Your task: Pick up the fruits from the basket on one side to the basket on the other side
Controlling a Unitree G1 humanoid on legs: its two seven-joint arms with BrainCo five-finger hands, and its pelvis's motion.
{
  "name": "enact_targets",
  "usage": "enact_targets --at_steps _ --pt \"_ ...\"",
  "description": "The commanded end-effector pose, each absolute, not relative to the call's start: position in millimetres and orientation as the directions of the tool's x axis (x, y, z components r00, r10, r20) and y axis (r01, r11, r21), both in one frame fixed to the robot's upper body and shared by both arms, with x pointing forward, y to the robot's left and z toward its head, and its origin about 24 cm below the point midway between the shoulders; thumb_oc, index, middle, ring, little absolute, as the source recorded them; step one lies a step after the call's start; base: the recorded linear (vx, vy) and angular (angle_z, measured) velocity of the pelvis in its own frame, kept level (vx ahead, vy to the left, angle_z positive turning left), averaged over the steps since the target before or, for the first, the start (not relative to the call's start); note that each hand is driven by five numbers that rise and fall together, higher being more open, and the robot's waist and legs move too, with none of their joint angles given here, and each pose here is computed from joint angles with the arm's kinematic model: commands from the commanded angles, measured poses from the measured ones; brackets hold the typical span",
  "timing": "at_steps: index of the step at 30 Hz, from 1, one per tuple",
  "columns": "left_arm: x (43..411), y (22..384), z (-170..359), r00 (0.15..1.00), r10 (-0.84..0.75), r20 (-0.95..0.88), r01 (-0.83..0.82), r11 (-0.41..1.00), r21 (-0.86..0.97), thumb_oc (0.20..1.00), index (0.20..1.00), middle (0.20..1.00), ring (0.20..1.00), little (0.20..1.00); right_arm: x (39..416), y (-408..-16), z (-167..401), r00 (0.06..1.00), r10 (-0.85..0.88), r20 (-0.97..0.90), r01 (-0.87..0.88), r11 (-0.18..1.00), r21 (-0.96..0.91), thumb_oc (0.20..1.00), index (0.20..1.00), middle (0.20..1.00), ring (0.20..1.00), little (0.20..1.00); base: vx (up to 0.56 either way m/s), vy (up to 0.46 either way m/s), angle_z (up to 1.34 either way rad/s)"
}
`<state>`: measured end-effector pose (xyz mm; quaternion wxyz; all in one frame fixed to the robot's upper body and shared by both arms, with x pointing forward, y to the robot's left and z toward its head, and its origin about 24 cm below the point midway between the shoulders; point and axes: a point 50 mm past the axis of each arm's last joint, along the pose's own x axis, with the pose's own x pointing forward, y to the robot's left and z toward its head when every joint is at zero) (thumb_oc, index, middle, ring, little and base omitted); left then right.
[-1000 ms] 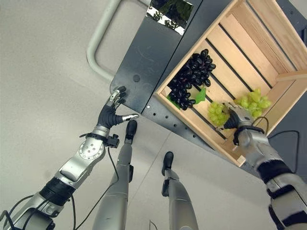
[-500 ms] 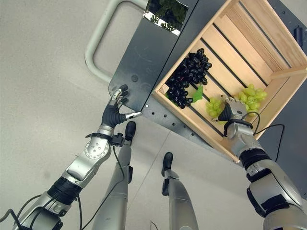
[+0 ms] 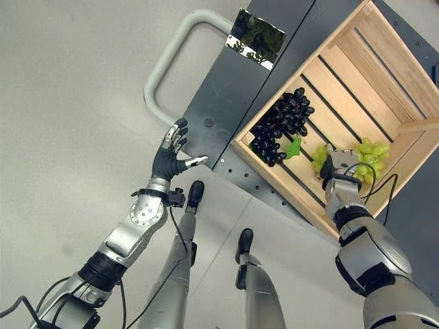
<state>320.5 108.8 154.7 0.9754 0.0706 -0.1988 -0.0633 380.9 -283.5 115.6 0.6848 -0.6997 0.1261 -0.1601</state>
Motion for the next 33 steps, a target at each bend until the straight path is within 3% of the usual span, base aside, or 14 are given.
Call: enact_targets --at_steps 1,6,8,9,24,25,26,28,33 --pt "321.1 101.6 186.7 0.846 -0.149 0.511 0.101 0.987 0.121 1.0 1.0 1.0 1.0 1.0 361.2 -231.1 31.0 0.931 -0.247 -0.268 -0.271 0.022 -0.962 0.2 0.2 0.2 0.2 0.2 0.0 0.0 0.0" --pt "321.0 102.2 186.5 0.851 -0.119 0.512 0.081 0.992 0.097 1.0 1.0 1.0 1.0 1.0 357.9 -192.6 17.0 0.953 -0.167 -0.254 -0.209 0.247 -0.946 0.2 0.2 0.2 0.2 0.2 0.0 0.0 0.0" --pt "321.6 102.9 187.9 0.849 -0.112 0.516 0.074 0.993 0.094 1.0 1.0 1.0 1.0 1.0 359.0 -188.5 18.7 0.957 -0.159 -0.243 -0.192 0.28 -0.941 0.2 0.2 0.2 0.2 0.2 -0.01 0.016 -0.01" --pt "321.6 103.9 185.6 0.855 -0.091 0.511 0.059 0.995 0.078 1.0 1.0 1.0 1.0 1.0 358.7 -186.9 20.9 0.962 -0.168 -0.213 -0.133 0.391 -0.911 0.2 0.2 0.2 0.2 0.2 -0.03 0.032 -0.03" --pt "322.1 100.8 182.1 0.863 -0.083 0.498 0.059 0.996 0.064 1.0 1.0 1.0 1.0 1.0 358.0 -199.5 33.1 0.951 -0.278 -0.133 0.095 0.676 -0.731 0.2 0.2 0.2 0.2 0.2 0.0 0.0 0.0" --pt "322.4 102.5 179.9 0.868 -0.08 0.49 0.054 0.996 0.066 1.0 1.0 1.0 1.0 1.0 357.8 -197.5 39.6 0.952 -0.29 -0.101 0.163 0.756 -0.634 0.2 0.2 0.2 0.2 0.2 0.0 0.0 0.0" --pt "322.5 102.3 180.3 0.867 -0.08 0.491 0.055 0.996 0.066 1.0 1.0 1.0 1.0 1.0 358.0 -197.6 40.0 0.952 -0.29 -0.1 0.164 0.756 -0.634 0.2 0.2 0.2 0.2 0.2 0.0 0.0 0.0" --pt "321.8 108.7 176.1 0.877 -0.055 0.478 0.033 0.998 0.054 1.0 1.0 1.0 1.0 1.0 353.7 -192.9 53.3 0.95 -0.31 -0.033 0.27 0.871 -0.41 0.2 0.2 0.2 0.2 0.2 -0.01 0.023 0.0" --pt "321.5 118.9 166.4 0.893 -0.017 0.45 -0.006 0.999 0.049 1.0 1.0 1.0 1.0 1.0 341.2 -193.3 74.0 0.945 -0.311 0.101 0.327 0.905 -0.271 0.2 0.2 0.2 0.2 0.2 -0.01 0.021 -0.01"
